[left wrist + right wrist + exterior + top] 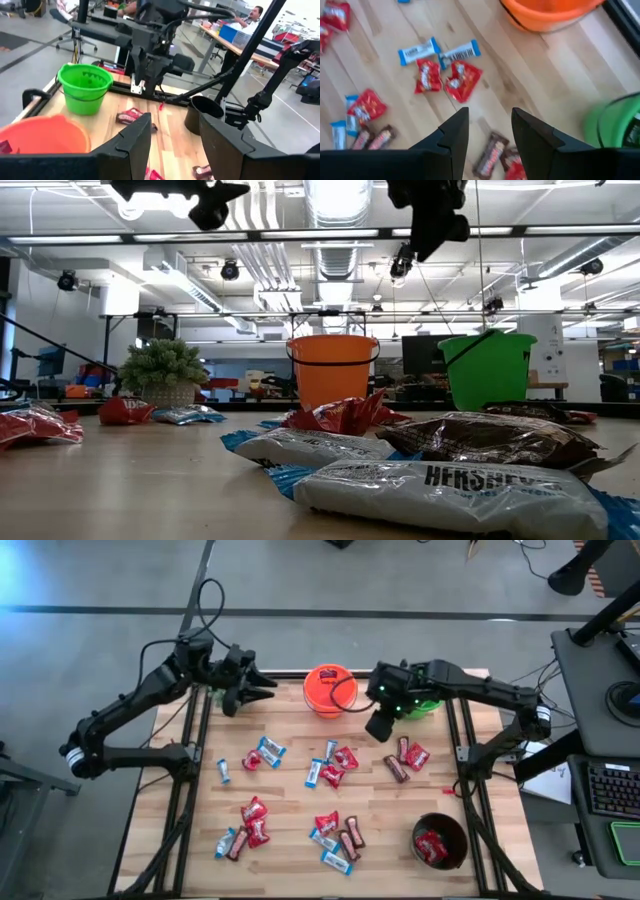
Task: Organize candy in baskets
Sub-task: Put the red chocolate into the black bucket
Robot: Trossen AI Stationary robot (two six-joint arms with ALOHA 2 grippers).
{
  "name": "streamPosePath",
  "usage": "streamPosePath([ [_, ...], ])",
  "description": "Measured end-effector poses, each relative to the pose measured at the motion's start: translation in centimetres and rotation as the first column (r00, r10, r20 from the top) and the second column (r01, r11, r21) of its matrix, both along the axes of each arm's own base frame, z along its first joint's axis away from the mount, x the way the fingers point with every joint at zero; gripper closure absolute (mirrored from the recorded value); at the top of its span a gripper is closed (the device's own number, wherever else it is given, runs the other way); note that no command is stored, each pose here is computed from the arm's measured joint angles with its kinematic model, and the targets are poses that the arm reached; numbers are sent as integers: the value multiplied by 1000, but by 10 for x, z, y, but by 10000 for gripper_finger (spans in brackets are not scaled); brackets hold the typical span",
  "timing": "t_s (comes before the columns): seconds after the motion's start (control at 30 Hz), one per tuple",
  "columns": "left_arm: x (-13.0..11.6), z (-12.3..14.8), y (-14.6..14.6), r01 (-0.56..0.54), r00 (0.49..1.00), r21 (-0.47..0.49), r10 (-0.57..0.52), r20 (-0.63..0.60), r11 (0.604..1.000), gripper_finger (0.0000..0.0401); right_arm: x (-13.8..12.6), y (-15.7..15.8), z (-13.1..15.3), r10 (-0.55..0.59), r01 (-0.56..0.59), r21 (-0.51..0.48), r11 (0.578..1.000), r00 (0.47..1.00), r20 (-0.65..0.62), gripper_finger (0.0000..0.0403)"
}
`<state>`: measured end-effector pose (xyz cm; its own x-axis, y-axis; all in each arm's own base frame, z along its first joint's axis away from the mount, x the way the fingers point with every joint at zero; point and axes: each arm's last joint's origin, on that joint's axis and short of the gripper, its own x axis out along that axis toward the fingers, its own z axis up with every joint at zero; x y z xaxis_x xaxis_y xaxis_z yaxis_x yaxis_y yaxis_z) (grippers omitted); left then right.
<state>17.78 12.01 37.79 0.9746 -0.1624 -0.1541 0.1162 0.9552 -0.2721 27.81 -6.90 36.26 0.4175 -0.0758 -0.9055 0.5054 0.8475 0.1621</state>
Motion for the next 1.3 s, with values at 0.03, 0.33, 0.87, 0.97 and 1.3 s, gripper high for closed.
streamPosePath([
  [0.03, -2, 1, -1, 1, 1000, 9, -1, 6, 1000, 250, 2, 1, 0, -4, 4, -1, 1000, 1000, 10, 264],
  [0.33, -15, 10, -13, 7, 999, 38, -8, 33, 999, 250, 23, 14, -20, 77, -77, 6, 997, 995, -58, 260],
  [0.87, -31, -2, -27, -2, 993, -124, -13, -121, 992, 250, 43, 21, -40, 80, -77, 33, 996, 992, -99, 257],
  [0.97, -32, -1, -28, 29, 992, -152, -47, -115, 988, 250, 39, 21, -35, 79, -77, 24, 997, 993, -84, 257],
  [1.3, -31, 42, -31, 136, 989, -213, -146, -32, 968, 200, 37, 21, -32, 82, -81, 18, 997, 994, -71, 257],
])
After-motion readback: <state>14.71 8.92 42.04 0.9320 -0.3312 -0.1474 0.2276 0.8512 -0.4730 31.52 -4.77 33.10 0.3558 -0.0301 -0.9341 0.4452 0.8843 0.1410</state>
